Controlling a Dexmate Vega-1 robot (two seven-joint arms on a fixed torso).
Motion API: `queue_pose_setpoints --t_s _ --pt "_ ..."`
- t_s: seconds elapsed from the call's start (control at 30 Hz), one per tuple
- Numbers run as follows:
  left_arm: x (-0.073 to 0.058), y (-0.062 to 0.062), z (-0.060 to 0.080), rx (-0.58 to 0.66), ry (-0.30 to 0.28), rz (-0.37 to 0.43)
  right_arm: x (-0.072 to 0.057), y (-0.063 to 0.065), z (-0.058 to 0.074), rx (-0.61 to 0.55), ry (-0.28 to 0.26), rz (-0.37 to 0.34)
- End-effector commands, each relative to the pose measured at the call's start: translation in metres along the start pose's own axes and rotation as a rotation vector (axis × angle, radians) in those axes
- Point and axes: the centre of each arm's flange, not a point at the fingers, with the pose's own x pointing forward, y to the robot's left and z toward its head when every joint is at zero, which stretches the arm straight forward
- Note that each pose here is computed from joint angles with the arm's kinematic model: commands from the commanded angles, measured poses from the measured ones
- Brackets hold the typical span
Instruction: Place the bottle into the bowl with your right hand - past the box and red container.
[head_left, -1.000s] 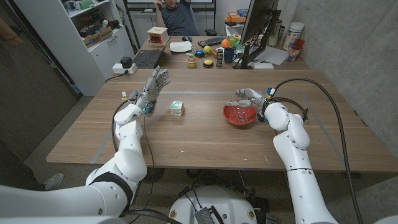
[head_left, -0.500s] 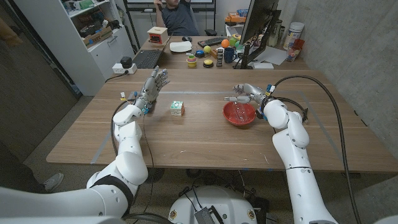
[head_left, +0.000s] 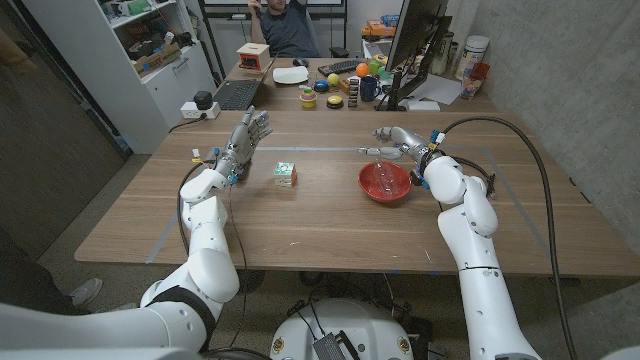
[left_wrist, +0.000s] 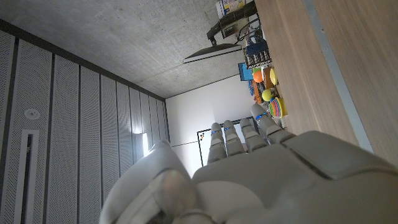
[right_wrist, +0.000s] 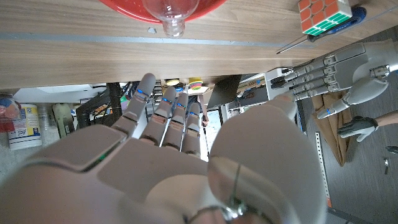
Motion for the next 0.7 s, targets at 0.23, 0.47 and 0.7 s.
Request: queue_pose_setpoints --t_s 0.23,0.47,0.7 --pt "-0.006 0.003 0.001 0.001 -0.003 0.005 -0.001 -0.022 0.016 0.033 -0.068 -0.084" --pt "-0.006 0.006 0.002 0.003 -0.004 0.004 -0.001 -0.032 0.021 0.046 -0.086 -0.130" --pt "-0.006 0.009 0.002 0.001 -0.007 0.005 0.001 -0.039 0.027 0.053 -0.102 -0.149"
